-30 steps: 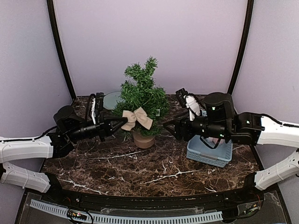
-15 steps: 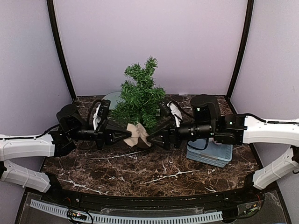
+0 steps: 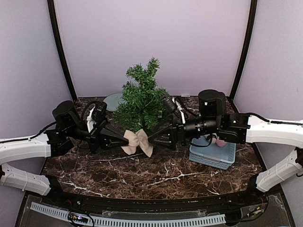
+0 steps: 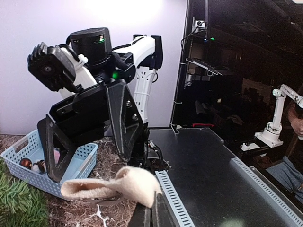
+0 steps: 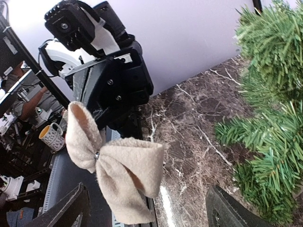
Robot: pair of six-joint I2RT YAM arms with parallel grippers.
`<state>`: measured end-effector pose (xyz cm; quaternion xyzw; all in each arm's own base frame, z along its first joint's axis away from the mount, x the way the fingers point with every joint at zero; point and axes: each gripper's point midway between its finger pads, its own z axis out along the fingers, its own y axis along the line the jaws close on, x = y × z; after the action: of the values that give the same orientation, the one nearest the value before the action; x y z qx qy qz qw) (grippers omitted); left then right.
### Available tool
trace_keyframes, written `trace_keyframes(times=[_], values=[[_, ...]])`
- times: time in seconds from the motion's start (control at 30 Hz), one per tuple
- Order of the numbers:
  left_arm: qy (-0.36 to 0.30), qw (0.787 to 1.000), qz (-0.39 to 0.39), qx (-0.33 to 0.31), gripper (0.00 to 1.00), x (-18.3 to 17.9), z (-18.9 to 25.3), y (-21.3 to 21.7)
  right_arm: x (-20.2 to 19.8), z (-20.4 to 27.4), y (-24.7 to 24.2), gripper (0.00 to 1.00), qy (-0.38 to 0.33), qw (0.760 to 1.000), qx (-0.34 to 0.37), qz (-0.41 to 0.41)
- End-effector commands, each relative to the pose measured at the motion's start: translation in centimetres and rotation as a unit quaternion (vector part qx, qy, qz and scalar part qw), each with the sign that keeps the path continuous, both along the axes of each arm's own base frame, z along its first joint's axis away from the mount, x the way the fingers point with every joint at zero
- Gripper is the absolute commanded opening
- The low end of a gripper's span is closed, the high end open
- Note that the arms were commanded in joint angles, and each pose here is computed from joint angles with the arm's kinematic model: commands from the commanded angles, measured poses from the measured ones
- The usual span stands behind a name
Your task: Decorate the small christmas tree
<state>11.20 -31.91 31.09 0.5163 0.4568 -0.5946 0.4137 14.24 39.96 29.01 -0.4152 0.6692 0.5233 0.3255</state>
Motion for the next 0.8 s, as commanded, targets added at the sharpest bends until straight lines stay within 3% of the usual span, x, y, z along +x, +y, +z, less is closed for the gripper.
trace_keyframes(times=[0.0,0.13,0.23,0.43,0.53,0.77], values=[[-0.032,0.998,-0.046,-0.012,0.00,-2.0,1.8,0.5,-1.9,2.8,0.9,0.85,0.009,0.995,0.056,0.078],[-0.038,0.998,-0.046,-0.016,0.00,-2.1,2.1,0.6,-2.8,2.7,1.5,0.82,0.027,0.991,0.062,0.116],[-0.039,0.998,-0.041,-0.017,0.00,-2.0,2.1,0.6,-3.0,2.8,1.6,0.73,0.030,0.989,0.068,0.125],[-0.027,0.999,-0.015,-0.007,0.00,-1.1,1.4,0.3,-3.0,3.7,1.3,0.32,0.016,0.989,0.082,0.119],[-0.016,1.000,0.017,-0.004,0.00,-0.1,1.0,0.1,-2.5,3.6,1.2,0.00,0.012,0.992,0.076,0.104],[0.016,0.993,0.114,0.007,0.00,2.7,-0.2,0.5,0.6,1.7,0.6,0.00,0.005,0.999,0.035,-0.001]])
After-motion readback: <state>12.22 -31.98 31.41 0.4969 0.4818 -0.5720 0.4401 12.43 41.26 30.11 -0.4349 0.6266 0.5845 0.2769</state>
